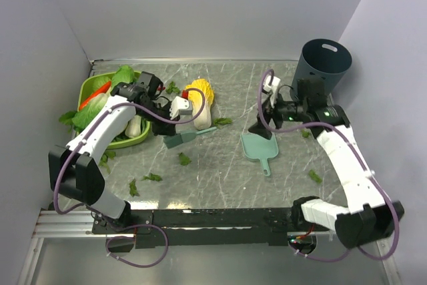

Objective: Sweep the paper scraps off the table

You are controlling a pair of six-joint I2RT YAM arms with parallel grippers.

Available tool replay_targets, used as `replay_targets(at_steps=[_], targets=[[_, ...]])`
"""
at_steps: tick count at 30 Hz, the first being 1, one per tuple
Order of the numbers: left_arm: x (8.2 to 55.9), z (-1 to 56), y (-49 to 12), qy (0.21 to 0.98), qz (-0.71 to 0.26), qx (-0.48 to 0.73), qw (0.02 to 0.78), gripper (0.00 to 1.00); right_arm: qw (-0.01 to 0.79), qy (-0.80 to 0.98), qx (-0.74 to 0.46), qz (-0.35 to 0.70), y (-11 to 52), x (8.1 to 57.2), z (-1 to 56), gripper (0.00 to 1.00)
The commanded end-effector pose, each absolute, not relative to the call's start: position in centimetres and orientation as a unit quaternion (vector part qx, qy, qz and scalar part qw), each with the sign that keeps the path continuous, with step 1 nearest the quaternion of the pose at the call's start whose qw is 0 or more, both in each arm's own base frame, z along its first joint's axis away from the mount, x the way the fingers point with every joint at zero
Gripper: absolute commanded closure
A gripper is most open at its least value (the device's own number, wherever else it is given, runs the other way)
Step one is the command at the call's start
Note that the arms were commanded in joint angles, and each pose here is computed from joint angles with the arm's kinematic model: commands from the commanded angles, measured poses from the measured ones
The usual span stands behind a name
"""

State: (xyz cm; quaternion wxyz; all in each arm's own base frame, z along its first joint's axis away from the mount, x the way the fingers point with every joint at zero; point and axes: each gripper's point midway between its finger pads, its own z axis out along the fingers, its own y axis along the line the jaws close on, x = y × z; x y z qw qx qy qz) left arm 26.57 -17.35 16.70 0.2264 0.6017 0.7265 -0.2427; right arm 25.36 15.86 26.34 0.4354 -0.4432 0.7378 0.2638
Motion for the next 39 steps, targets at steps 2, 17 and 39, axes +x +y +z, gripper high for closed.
replay_targets(at_steps=[2, 17, 39], targets=[[24.8, 21.0, -20.0, 0.711, -0.329, 0.564, 0.262, 0.99, 0.445, 0.662, -0.496, 0.345, 20.8, 25.9, 28.5, 0.05], [24.0, 27.3, -20.7, 0.687, -0.345, 0.565, 0.3, 0.99, 0.434, 0.57, -0.615, 0.329, 27.2, 27.5, 26.9, 0.05], [24.5, 30.5, -22.2, 0.675, -0.376, 0.531, 0.349, 0.97, 0.382, 0.601, -0.598, 0.368, 27.7, 24.9, 24.3, 1.0]])
